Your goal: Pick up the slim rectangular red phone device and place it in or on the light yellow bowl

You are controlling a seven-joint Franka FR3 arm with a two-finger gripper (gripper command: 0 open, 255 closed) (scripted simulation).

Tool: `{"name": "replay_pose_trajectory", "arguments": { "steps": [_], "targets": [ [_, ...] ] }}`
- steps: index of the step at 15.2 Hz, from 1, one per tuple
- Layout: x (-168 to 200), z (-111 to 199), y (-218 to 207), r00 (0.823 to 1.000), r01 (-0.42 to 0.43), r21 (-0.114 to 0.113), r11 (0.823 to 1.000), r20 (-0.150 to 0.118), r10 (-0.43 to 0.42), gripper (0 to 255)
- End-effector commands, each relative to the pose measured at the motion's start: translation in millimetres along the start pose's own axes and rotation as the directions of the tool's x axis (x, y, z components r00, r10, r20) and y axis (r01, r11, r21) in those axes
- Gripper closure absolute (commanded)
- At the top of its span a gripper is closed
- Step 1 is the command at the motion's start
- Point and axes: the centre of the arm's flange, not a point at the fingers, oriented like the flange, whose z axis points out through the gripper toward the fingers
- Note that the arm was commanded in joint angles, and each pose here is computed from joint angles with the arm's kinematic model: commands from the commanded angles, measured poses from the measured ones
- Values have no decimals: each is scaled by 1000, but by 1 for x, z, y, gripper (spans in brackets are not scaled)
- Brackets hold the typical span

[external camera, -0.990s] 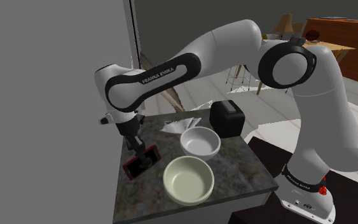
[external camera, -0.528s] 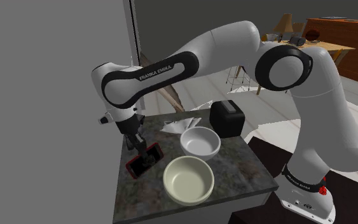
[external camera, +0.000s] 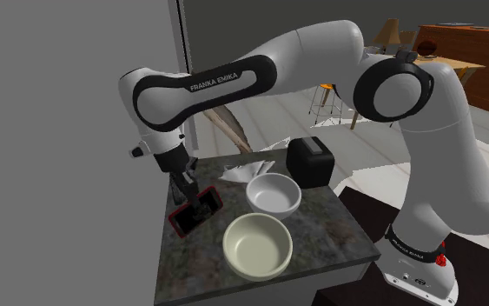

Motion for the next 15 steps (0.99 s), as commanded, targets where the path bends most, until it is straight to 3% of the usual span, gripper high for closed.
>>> {"name": "replay_pose_trajectory", "arguments": {
  "steps": [1,15],
  "targets": [
    [12,-30,-2,995,7,-101,995,-102,-18,255],
    [5,-98,-28,995,7,-101,995,-102,-18,255]
  ]
}}
